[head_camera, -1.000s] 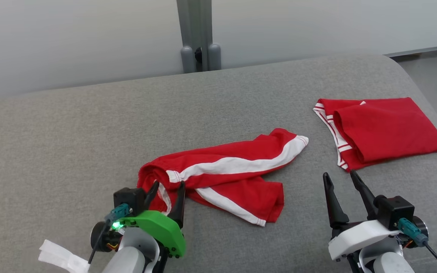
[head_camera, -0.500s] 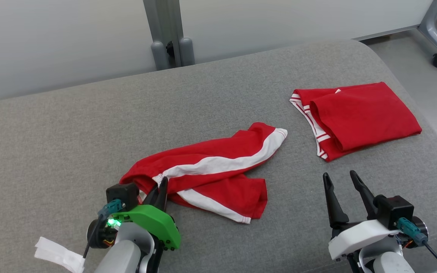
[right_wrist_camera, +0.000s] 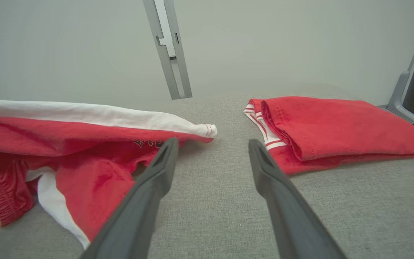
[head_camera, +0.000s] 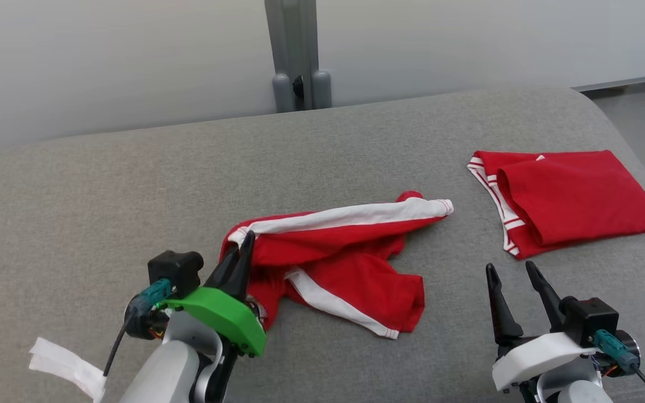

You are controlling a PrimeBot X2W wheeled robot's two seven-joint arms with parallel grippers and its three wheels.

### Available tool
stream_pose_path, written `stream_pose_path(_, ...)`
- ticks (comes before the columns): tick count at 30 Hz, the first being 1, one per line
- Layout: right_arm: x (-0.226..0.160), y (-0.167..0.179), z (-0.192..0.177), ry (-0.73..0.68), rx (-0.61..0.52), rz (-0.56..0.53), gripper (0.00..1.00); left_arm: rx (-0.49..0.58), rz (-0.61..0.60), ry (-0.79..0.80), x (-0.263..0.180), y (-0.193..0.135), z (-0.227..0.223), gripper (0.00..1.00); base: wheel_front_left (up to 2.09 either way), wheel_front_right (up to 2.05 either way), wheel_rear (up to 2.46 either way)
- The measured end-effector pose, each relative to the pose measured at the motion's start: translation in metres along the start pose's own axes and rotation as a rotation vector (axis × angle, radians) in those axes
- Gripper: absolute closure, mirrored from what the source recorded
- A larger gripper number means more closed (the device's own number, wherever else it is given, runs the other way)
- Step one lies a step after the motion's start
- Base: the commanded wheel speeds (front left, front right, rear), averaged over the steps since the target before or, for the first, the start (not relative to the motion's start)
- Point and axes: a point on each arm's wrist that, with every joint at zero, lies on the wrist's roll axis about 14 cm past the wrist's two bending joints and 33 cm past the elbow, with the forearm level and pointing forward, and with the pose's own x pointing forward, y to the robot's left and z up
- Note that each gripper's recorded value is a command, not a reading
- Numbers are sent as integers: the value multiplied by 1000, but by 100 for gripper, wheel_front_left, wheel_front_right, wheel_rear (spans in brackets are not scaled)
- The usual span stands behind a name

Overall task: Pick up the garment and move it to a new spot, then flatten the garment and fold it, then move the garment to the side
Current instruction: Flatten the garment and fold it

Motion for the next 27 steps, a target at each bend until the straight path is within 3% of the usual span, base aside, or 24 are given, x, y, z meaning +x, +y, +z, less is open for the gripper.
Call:
stream_pose_path(6, 8, 17, 1, -4, 2, 53, 0, -60, 28, 65, -42, 21, -7, 100, 0, 0, 0)
stream_pose_path(13, 12, 21, -2, 3, -3, 69, 0, -143, 103, 198, -89, 39, -46, 100, 0, 0, 0)
stream_pose_path(21, 11, 18, -7, 21, -11, 59, 0, -165, 233, 285, -109, 72, -81, 100, 0, 0, 0)
stream_pose_path(27, 10, 13, -11, 36, -12, 45, 0, -150, 309, 251, -106, 91, -84, 100, 0, 0, 0)
